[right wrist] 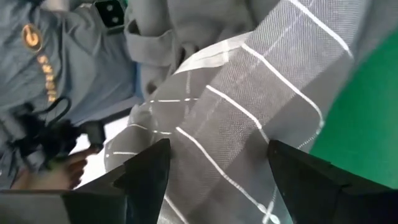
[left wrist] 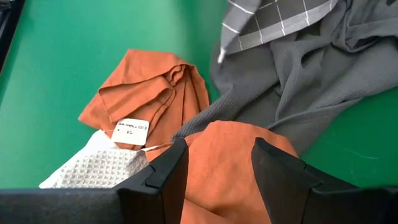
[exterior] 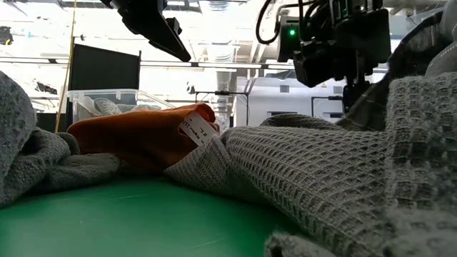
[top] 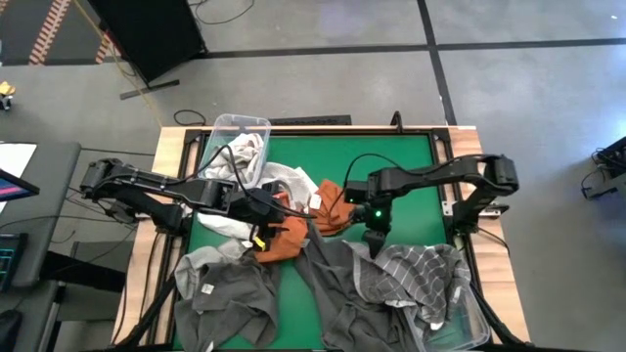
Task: Sort towels by color in basket
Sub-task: Put the gray patterned towel into the bottom transparent bin
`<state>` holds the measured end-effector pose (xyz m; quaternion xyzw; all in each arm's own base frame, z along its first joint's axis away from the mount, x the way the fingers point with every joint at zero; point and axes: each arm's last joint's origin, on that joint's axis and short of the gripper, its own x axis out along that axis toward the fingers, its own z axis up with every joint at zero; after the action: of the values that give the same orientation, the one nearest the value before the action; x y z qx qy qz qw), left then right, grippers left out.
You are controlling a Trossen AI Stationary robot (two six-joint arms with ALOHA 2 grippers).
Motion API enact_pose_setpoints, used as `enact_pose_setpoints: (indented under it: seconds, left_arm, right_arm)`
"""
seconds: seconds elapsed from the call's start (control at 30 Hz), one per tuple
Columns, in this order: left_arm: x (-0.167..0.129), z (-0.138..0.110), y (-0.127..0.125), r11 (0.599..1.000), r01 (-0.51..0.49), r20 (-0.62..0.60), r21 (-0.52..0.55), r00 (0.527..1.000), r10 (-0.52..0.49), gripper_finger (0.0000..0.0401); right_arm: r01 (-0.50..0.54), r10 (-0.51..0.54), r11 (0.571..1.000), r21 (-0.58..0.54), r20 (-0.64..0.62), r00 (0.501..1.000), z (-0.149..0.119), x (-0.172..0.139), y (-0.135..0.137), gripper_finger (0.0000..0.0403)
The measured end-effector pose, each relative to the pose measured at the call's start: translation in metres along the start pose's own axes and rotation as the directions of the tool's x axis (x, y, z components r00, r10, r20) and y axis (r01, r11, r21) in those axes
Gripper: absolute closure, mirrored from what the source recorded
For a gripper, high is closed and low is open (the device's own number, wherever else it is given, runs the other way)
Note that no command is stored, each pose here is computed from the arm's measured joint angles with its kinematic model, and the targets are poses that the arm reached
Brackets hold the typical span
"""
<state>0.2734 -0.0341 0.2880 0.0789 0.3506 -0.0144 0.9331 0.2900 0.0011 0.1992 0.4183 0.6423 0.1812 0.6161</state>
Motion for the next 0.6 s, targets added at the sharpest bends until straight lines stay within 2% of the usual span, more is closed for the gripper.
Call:
enact_pose_setpoints:
  seconds: [0.23, 0.37, 0.47, 0.6]
  left_arm:
    - [0.000, 0.000, 0.000, 1.000, 0.000, -0.001, 0.000, 1.000, 0.000, 0.0234]
    - [0.000, 0.000, 0.000, 1.000, 0.000, 0.000, 0.000, 1.000, 0.000, 0.0234]
    - [0.000, 0.000, 0.000, 1.000, 0.000, 0.000, 0.000, 1.000, 0.000, 0.0234]
    - [0.000, 0.000, 0.000, 1.000, 0.000, 0.000, 0.000, 1.000, 0.000, 0.0234]
  right_arm:
    - [-0.026, 0.025, 0.999, -0.021, -0.074, 0.997, 0.006, 0.025, 0.001, 0.0113]
    - [-0.016, 0.013, 0.999, -0.028, -0.112, 0.994, 0.004, 0.036, 0.002, 0.0140]
    - [-0.017, 0.010, 0.998, -0.057, -0.124, 0.992, 0.002, 0.040, 0.006, 0.0188]
    - [-0.017, 0.003, 0.995, -0.100, -0.143, 0.990, -0.002, 0.045, 0.011, 0.0293]
